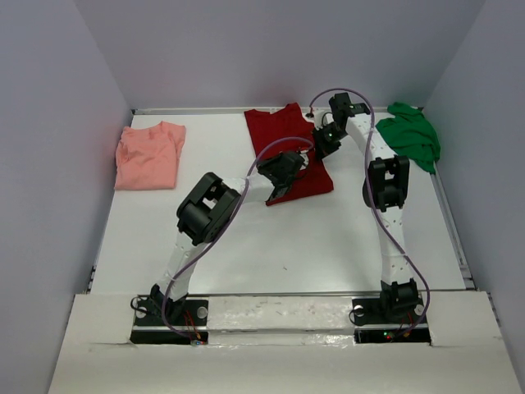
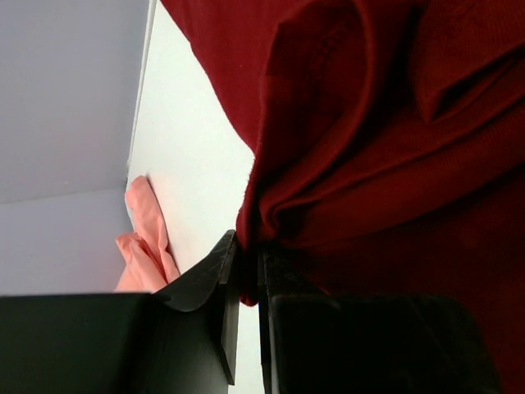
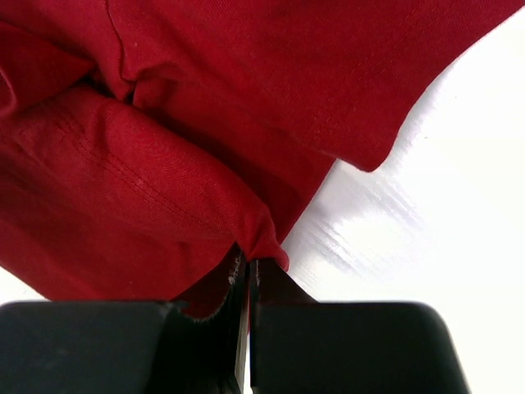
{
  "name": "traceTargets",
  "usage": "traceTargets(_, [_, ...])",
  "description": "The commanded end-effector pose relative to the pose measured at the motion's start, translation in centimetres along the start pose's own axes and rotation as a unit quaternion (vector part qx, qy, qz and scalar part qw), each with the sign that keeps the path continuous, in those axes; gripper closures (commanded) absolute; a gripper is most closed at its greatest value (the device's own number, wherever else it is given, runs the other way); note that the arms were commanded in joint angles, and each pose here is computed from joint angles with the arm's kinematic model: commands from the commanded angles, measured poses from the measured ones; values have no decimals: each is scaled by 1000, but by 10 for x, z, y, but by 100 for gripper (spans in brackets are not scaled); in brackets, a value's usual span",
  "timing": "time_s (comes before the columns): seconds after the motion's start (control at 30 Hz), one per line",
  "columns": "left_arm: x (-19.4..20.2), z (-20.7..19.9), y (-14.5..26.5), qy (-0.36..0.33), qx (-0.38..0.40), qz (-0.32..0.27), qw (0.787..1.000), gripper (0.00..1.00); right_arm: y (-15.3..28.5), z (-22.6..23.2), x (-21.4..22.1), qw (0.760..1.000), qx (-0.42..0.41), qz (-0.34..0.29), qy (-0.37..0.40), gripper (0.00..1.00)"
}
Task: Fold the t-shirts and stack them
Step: Fold the tshirt
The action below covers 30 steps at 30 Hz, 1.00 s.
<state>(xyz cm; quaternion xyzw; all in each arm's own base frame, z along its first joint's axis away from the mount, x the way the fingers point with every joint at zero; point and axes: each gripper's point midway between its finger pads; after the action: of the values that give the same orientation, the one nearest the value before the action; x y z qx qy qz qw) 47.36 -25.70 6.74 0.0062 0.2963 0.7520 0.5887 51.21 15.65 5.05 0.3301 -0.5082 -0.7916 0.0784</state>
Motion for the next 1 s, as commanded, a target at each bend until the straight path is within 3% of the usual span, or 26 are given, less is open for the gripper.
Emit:
traceTargets(0.0, [-20, 28, 2, 29, -50, -17, 998, 97, 14, -6, -27, 998, 14, -50, 32, 100])
traceTargets(0.03, [-20, 30, 2, 28, -56, -17, 998, 95, 14, -7, -28, 998, 15, -51, 33, 100])
traceTargets(0.07, [-19, 30, 0, 27, -62, -15, 998, 82, 14, -8, -28, 998, 16, -52, 32, 98])
traceTargets(0.1, [-20, 32, 0, 24, -67, -14, 997, 70, 15, -7, -29, 998, 17, -53, 33, 87])
traceTargets(0.13, [-19, 31, -1, 22, -69, -13, 997, 62, 15, -7, -29, 998, 16, -53, 33, 61])
traceTargets(0.23, [-20, 38, 1, 22, -81, -11, 996, 52, 16, -7, -29, 998, 18, -52, 34, 52])
traceTargets(0.43, [-26, 61, 11, 31, -111, -11, 993, 43, 24, -2, -29, 998, 15, -55, 41, 43])
traceTargets(0.7, [-38, 127, 43, 44, -193, -17, 980, 3, 60, 4, -47, 994, 40, -84, 58, 16])
traceTargets(0.73, [-39, 141, 51, 52, -206, -19, 977, 1, 68, 5, -50, 993, 48, -89, 62, 9])
traceTargets(0.83, [-43, 177, 73, 71, -239, -26, 968, 1, 106, 6, -66, 986, 79, -124, 73, 2])
traceTargets(0.97, [-35, 215, 99, 101, -262, -25, 959, 1, 169, 27, -83, 973, 114, -176, 98, 0])
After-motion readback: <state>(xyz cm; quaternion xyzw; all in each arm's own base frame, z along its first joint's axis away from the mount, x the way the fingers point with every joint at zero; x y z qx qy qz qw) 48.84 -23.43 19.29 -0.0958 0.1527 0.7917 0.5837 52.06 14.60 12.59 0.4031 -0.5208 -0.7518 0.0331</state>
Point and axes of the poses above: each gripper's point midway between its finger pads, its own y axis back along the fingers, its own z axis along the line the jaws close on, x = y × z, and after that the axes turned 1 degree about -y, right-handed
